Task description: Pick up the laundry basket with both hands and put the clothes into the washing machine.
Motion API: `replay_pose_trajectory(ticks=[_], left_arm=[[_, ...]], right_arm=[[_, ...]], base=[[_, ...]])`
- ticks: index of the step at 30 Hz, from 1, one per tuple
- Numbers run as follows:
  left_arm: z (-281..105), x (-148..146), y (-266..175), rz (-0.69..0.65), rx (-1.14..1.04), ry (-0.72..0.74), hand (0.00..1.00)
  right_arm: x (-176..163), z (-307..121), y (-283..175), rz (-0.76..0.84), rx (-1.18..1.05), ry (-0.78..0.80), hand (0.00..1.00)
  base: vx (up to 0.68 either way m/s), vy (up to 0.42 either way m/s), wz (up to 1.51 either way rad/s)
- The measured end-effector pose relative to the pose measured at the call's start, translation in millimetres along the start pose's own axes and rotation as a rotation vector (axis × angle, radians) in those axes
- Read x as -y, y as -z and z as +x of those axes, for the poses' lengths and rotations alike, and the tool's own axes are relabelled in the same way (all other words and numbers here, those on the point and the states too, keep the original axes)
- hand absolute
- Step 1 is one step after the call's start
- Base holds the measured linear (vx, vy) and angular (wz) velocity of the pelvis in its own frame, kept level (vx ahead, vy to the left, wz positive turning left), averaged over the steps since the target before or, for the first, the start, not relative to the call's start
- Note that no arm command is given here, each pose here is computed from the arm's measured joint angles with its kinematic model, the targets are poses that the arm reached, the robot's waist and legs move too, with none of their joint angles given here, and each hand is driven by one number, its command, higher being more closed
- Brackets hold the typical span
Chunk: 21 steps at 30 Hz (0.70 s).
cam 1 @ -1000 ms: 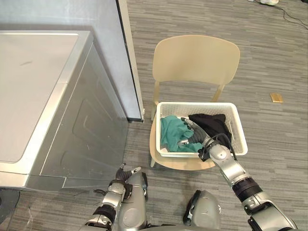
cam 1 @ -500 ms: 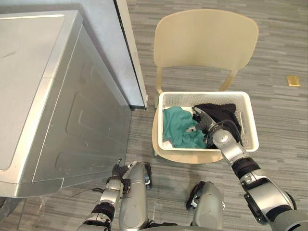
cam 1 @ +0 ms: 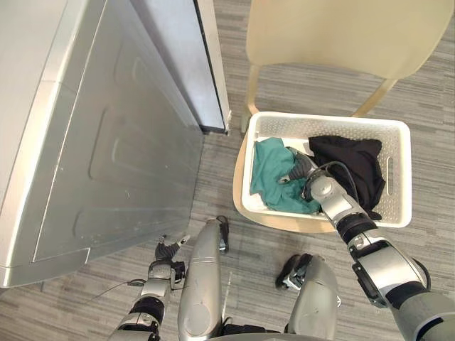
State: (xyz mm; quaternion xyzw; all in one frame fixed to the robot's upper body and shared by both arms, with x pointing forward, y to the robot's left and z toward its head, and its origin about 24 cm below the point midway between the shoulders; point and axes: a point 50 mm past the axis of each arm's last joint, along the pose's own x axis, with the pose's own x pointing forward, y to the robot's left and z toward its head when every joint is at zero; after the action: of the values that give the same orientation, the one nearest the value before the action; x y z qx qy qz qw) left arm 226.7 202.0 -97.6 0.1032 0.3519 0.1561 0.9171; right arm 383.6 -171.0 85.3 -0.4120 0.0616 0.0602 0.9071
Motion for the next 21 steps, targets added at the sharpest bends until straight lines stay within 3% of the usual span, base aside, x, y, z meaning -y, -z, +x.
replay_pose_trajectory(ticks=[7,8,12,15,21], left_arm=[[-0.7,6.1,-9.6,-0.029,0.029,-0.002,0.00],[-1.1,6.9,-11.4,-0.038,0.035,-0.006,0.00],[-1.3,6.6,-12.2,-0.071,0.030,-0.025,0.00],[-1.4,6.9,-11.5,-0.085,0.024,-0.025,0.00],[-1.1,5.1,-9.8,-0.207,-0.010,-0.031,0.00]], right_arm=[[14.6,3.9,-6.1,-0.002,0.001,0.110,0.00],[15.6,3.9,-6.0,0.005,-0.001,0.129,1.00],[18.6,4.0,-4.2,0.022,-0.016,0.177,1.00],[17.3,4.8,3.7,-0.077,-0.054,0.174,1.00],[11.5,2.9,17.4,-0.088,-0.111,0.160,1.00]], base=[[-0.03,-0.033,0.23],[-0.04,-0.026,0.10],[-0.04,-0.036,0.19],[-0.03,-0.039,0.16],[0.00,-0.061,0.23]])
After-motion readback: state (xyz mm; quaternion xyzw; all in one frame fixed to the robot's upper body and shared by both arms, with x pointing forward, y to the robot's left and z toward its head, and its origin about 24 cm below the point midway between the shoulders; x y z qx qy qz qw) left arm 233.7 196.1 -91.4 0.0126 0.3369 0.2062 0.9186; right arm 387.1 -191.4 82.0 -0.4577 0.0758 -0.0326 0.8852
